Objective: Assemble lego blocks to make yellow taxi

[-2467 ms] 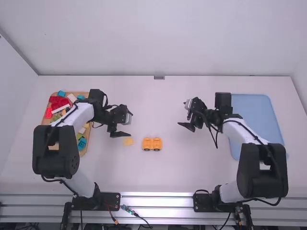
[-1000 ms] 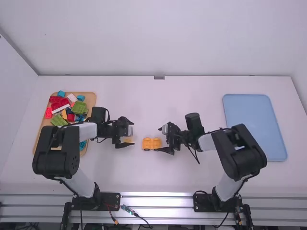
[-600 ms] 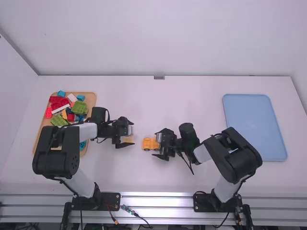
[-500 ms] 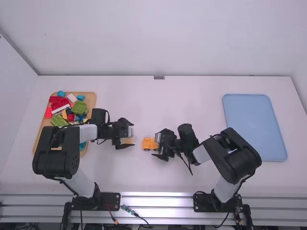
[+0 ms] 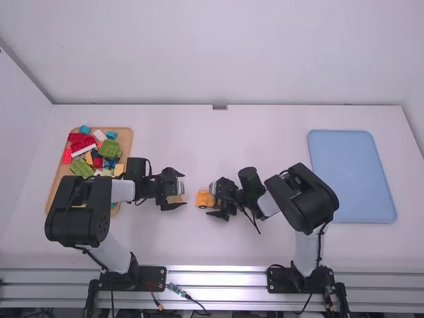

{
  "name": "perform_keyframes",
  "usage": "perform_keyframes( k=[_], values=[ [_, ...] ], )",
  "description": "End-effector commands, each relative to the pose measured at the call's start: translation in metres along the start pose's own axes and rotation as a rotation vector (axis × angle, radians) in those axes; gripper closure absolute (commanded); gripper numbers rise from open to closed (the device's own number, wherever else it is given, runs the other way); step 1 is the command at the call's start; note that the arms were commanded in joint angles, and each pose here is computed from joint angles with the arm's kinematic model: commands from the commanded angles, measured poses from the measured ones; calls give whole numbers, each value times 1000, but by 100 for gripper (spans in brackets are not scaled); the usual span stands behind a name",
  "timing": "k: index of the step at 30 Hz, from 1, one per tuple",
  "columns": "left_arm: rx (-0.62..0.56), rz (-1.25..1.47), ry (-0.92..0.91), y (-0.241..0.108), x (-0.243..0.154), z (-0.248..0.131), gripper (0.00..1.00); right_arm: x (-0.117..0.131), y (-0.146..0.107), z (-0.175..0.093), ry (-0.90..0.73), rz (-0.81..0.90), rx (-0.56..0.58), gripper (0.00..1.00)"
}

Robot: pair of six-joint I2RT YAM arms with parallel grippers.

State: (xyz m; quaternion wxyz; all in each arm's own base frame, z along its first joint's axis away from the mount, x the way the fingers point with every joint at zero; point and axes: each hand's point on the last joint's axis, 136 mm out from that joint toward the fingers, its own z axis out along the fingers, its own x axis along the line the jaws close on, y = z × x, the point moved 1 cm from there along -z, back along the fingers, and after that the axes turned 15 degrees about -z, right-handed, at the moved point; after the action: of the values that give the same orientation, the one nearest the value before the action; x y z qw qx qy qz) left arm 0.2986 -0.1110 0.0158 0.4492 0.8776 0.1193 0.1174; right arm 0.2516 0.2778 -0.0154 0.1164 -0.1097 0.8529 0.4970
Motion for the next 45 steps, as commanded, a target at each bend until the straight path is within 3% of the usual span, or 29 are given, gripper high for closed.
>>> perform_keyframes(
  k=[1, 6, 11, 15, 18, 20, 24, 34, 37, 45],
  values=[
    [-19, -6, -3, 7, -2, -3, 1, 1, 3, 1, 39, 10, -67, 1],
    [-8, -25, -23, 6, -6, -3, 1, -1, -1, 3, 46, 22, -75, 1],
    [-1, -20, -35, 4, -9, -3, 1, -3, -6, 9, 58, 30, -80, 11],
    [9, -27, -33, 2, -9, -3, 1, -2, -7, 9, 59, 20, -80, 21],
    [26, -32, -28, -1, -9, -3, 1, 1, -8, 9, 59, -8, -79, 37],
    [26, -36, -27, -1, -9, -4, 6, 2, -8, 8, 53, -18, -83, 41],
    [21, -62, -6, -7, -4, -10, 19, 1, -10, 3, 34, -22, -84, 41],
    [-108, -98, 0, -11, 4, -24, 11, -2, -10, -4, 44, -1, -121, 36],
    [-98, -104, -10, -13, 2, -20, 9, -1, -10, -6, 46, 3, -128, 35],
    [-76, -134, -44, -20, 0, -12, 19, -1, -10, -6, 45, -11, -127, 31]
  ],
)
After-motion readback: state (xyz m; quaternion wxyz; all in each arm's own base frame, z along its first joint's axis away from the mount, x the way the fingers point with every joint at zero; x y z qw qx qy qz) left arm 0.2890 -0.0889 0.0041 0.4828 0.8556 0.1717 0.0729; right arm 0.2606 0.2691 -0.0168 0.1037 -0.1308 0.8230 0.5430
